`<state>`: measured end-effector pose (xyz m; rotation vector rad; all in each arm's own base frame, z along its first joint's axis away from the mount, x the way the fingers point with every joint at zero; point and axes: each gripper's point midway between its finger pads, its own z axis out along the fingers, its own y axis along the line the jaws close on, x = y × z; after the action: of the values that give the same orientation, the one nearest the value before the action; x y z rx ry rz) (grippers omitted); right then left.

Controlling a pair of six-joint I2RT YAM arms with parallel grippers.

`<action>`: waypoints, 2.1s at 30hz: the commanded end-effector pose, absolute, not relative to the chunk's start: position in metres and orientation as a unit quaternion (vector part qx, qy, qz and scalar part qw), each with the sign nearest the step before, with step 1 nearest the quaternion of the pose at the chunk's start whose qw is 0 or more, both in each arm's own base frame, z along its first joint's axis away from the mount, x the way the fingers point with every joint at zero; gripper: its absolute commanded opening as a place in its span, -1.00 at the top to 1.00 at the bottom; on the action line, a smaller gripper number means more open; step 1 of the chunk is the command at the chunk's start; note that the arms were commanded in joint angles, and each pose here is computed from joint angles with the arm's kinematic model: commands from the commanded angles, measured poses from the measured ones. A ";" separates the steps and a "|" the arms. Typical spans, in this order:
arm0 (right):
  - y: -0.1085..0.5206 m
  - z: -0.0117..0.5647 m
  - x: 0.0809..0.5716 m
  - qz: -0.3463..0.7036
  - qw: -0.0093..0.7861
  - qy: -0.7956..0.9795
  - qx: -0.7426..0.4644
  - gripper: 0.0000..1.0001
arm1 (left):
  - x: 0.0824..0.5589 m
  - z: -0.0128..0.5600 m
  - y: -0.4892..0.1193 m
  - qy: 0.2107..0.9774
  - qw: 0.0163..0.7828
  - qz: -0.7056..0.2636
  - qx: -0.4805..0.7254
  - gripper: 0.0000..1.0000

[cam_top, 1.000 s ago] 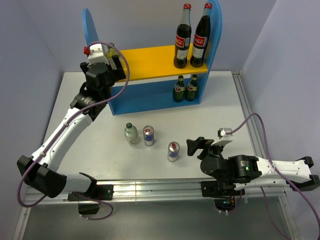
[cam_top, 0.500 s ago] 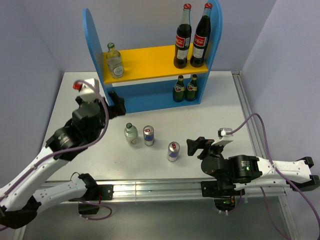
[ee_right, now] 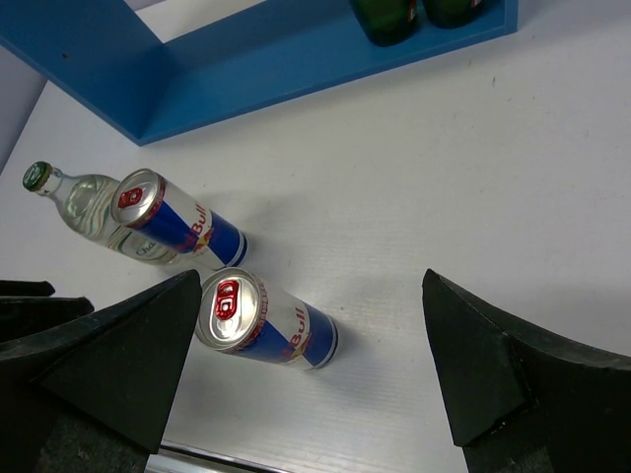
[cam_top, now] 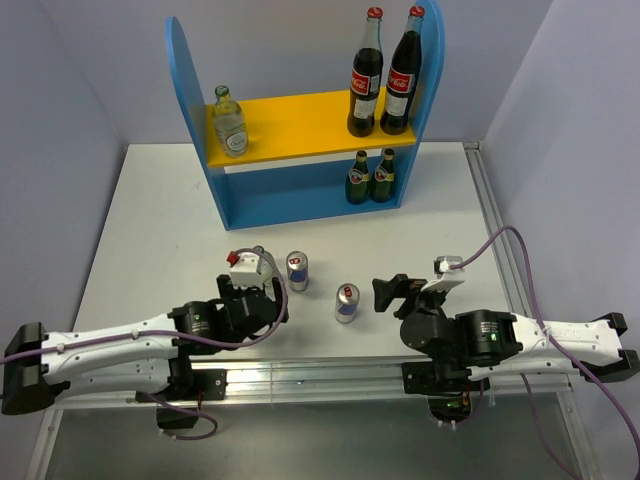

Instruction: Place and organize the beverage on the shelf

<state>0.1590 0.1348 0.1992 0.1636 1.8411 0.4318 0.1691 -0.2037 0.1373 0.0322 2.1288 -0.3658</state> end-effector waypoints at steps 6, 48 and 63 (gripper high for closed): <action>0.137 0.202 0.161 0.185 0.590 0.782 0.078 -1.00 | 0.190 0.113 -0.221 0.854 0.501 -0.130 -0.044 -0.99; 0.140 0.200 0.160 0.186 0.590 0.783 0.071 -1.00 | 0.294 0.059 -0.193 0.788 0.608 -0.036 -0.095 -0.60; 0.141 0.200 0.160 0.185 0.590 0.783 0.069 -1.00 | 0.294 0.135 -0.190 0.782 0.612 -0.055 -0.106 0.99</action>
<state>0.1594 0.1381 0.1995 0.1460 1.8397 0.4219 0.2787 -0.1757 0.0581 -0.1036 1.9304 0.0162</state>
